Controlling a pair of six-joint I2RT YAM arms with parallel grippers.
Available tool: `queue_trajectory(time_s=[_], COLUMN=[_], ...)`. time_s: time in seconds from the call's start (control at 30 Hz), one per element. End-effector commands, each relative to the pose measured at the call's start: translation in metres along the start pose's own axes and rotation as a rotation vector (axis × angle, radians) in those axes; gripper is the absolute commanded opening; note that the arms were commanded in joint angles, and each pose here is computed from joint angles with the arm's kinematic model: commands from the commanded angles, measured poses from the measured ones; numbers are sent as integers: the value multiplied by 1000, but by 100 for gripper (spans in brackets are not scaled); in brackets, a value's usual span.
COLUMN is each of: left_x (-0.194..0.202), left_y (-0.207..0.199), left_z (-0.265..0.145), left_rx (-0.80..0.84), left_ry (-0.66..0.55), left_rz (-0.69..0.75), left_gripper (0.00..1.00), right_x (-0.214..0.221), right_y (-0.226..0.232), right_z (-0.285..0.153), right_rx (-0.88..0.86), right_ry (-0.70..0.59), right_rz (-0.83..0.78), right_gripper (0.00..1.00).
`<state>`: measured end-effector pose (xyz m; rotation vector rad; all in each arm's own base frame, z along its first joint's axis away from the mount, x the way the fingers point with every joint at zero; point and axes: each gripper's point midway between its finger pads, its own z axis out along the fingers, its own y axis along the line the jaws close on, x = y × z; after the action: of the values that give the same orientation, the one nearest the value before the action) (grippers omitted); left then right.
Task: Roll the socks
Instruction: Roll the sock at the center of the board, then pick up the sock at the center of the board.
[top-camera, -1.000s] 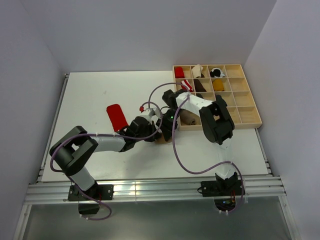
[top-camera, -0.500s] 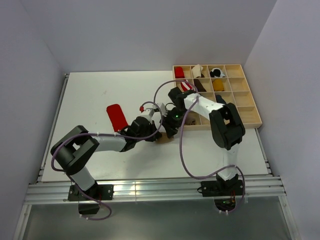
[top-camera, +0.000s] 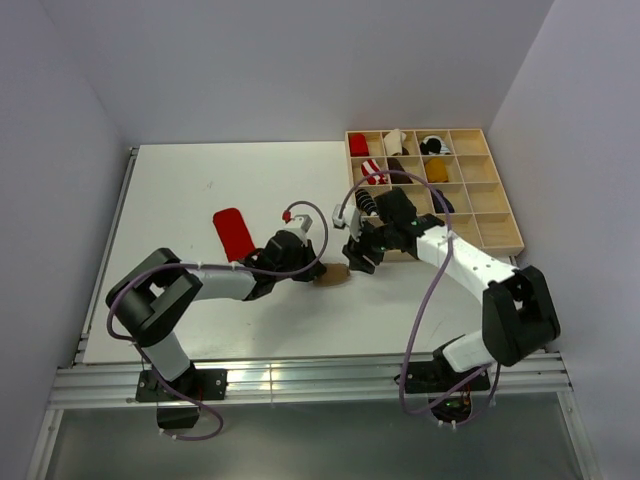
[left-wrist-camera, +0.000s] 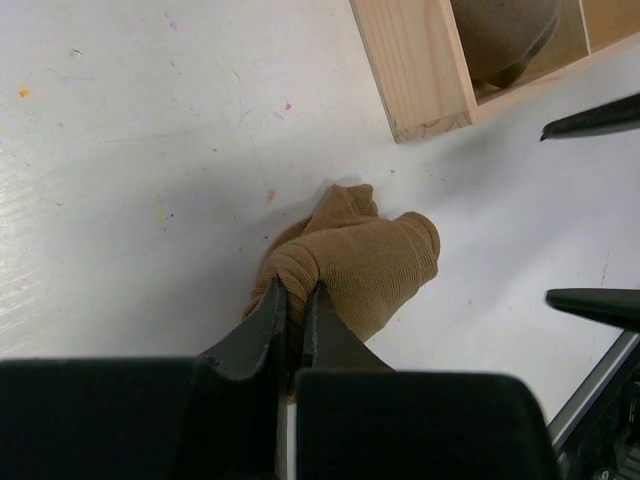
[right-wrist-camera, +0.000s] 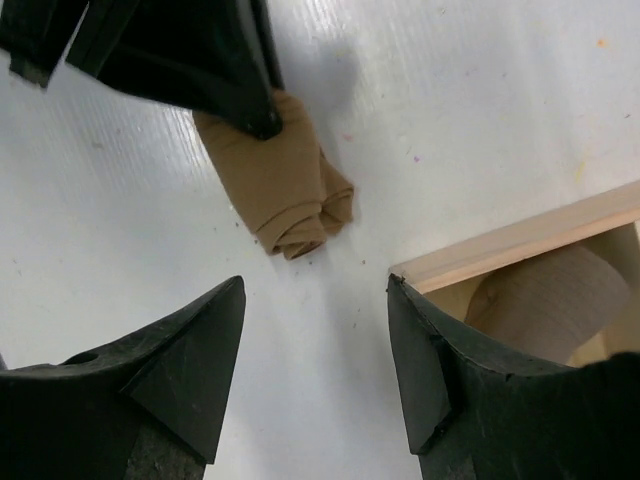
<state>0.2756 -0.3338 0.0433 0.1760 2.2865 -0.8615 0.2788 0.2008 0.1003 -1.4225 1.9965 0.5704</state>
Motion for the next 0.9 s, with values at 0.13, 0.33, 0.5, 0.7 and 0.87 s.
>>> queue_trajectory(time_s=[0.13, 0.33, 0.5, 0.7, 0.87], left_x=[81, 81, 82, 83, 86], left_y=[62, 59, 58, 56, 54], left_z=[-13, -12, -10, -8, -8], left_rx=[-187, -167, -161, -157, -150], left_ry=[304, 325, 340, 357, 382], left_rz=[10, -5, -7, -4, -5], left_gripper=[0, 0, 0, 0, 0], right_x=[-4, 5, 4, -1, 0], right_y=[-8, 1, 21, 34, 37], right_z=[-6, 7, 20, 32, 43], right_rx=[152, 165, 176, 159, 154], right_ry=[-143, -115, -112, -99, -78], right_rz=[-228, -320, -433, -494, -534], right_gripper=[66, 66, 66, 66, 66])
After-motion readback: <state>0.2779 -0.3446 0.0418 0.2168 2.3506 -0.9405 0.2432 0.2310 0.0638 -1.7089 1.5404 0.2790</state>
